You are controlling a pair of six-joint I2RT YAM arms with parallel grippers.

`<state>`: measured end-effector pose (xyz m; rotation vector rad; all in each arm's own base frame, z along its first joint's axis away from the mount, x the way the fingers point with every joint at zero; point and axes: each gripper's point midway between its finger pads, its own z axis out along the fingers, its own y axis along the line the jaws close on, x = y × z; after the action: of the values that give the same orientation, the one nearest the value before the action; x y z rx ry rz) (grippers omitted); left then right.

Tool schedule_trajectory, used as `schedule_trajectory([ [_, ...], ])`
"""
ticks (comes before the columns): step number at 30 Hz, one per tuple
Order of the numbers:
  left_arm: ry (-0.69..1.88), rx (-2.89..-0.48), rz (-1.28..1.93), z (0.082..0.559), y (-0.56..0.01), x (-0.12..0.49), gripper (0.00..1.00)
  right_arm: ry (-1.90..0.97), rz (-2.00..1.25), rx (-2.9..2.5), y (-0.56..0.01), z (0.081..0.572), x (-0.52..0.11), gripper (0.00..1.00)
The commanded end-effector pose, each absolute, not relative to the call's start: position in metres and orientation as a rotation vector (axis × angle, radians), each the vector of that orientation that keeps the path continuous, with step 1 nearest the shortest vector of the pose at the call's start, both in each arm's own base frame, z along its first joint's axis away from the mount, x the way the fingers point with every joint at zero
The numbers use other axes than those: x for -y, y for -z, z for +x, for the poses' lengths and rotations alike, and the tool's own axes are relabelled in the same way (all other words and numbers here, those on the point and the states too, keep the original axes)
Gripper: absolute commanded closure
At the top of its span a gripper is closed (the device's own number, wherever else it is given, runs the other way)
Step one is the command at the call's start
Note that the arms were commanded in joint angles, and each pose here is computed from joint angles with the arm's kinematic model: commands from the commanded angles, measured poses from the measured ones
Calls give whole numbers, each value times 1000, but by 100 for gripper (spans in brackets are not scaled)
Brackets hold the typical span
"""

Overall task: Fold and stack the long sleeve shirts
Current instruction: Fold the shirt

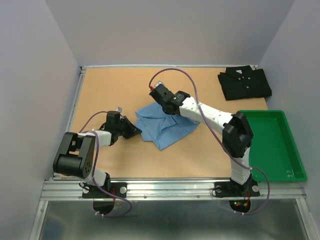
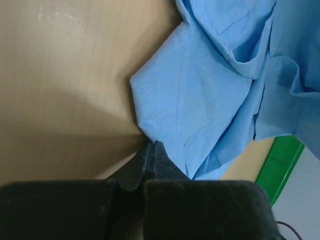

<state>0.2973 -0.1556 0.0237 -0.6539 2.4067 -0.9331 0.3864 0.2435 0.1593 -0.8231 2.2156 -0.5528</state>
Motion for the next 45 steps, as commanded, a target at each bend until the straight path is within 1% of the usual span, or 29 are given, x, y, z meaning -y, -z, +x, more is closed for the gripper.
schedule_trajectory([
  [1, 1000, -2384, -637, 294, -28, 162, 100, 481, -775, -2221, -151, 376, -282, 96],
  [3, 1012, -2379, -637, 294, -30, 163, 100, 399, -754, -2268, -137, 371, -297, 95],
  [6, 1021, -2380, -642, 291, -28, 164, 100, 257, -720, -2312, -130, 366, -323, 94],
  [9, 1033, -2375, -636, 291, -30, 165, 100, 184, -661, -2338, -126, 367, -336, 94],
  [13, 1039, -2372, -627, 290, -31, 167, 100, 102, -633, -2375, -117, 366, -352, 93],
  [17, 1041, -2375, -624, 288, -31, 168, 100, 25, -600, -2413, -111, 361, -363, 89],
  [19, 1045, -2373, -621, 287, -31, 168, 100, -19, -580, -2420, -113, 359, -370, 88],
  [25, 1045, -2372, -617, 287, -32, 170, 100, -45, -621, -2419, -110, 357, -379, 86],
  [27, 1042, -2375, -619, 286, -31, 169, 100, -46, -646, -2427, -105, 354, -379, 77],
  [28, 1043, -2372, -620, 286, -31, 169, 100, -78, -672, -2442, -103, 349, -382, 69],
  [31, 1041, -2369, -622, 286, -32, 169, 100, -146, -706, -2458, -105, 340, -388, 55],
  [33, 1042, -2363, -615, 287, -34, 169, 100, -187, -713, -2455, -112, 337, -391, 53],
  [36, 1023, -2354, -620, 289, -36, 167, 100, -259, -743, -2431, -131, 329, -395, 52],
  [40, 1001, -2352, -625, 292, -38, 165, 100, -302, -786, -2435, -137, 317, -390, 52],
  [43, 994, -2352, -631, 292, -38, 164, 100, -408, -848, -2461, -137, 299, -394, 51],
  [45, 991, -2348, -633, 293, -39, 163, 100, -474, -887, -2480, -136, 286, -397, 47],
])
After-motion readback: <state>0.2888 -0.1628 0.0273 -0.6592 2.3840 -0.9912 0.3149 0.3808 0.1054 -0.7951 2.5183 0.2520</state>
